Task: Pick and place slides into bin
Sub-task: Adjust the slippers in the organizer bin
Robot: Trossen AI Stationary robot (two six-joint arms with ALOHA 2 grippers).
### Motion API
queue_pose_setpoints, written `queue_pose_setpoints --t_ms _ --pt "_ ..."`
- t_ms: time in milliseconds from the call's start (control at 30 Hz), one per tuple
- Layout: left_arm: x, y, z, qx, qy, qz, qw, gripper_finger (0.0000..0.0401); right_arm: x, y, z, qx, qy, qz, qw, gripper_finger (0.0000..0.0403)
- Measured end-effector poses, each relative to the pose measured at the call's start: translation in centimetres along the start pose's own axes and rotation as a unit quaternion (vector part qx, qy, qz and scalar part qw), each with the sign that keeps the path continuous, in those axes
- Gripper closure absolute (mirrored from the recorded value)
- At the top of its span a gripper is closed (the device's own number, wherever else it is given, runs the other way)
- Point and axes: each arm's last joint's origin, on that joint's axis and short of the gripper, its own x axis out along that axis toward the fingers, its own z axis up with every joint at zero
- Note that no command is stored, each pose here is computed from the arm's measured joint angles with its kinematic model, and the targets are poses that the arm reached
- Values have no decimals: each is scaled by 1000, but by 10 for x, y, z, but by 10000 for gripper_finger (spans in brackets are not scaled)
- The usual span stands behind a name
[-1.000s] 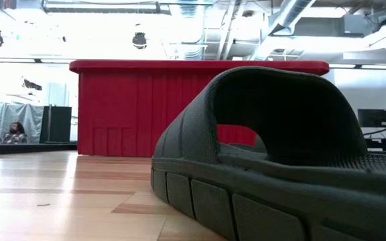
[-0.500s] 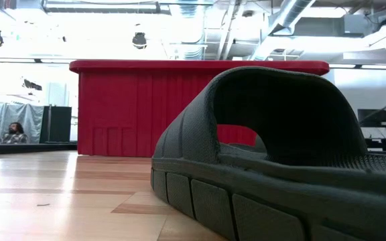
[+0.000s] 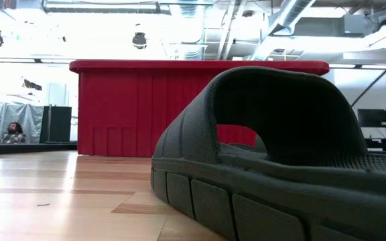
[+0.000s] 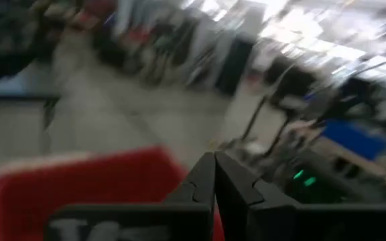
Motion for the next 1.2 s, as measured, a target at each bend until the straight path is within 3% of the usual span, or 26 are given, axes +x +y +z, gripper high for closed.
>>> queue_pose_setpoints --t_ms 233,433,600,833,967,1200 --pt "0 0 0 -1 -1 -1 1000 401 75 -22 -19 30 151 103 983 403" --pt "0 0 0 -1 -2 -1 1000 401 152 -30 -72 94 266 167 945 403" --pt "0 0 0 -2 -2 -1 1000 401 201 -25 -125 114 371 174 905 403" --pt "0 0 0 -1 -3 -1 1000 401 238 -1 -186 122 502 214 829 403" --pt "0 0 0 2 -3 -1 1000 401 251 17 -204 122 525 245 806 403" --pt "0 0 0 3 -3 -1 1000 401 269 44 -228 106 550 273 782 403"
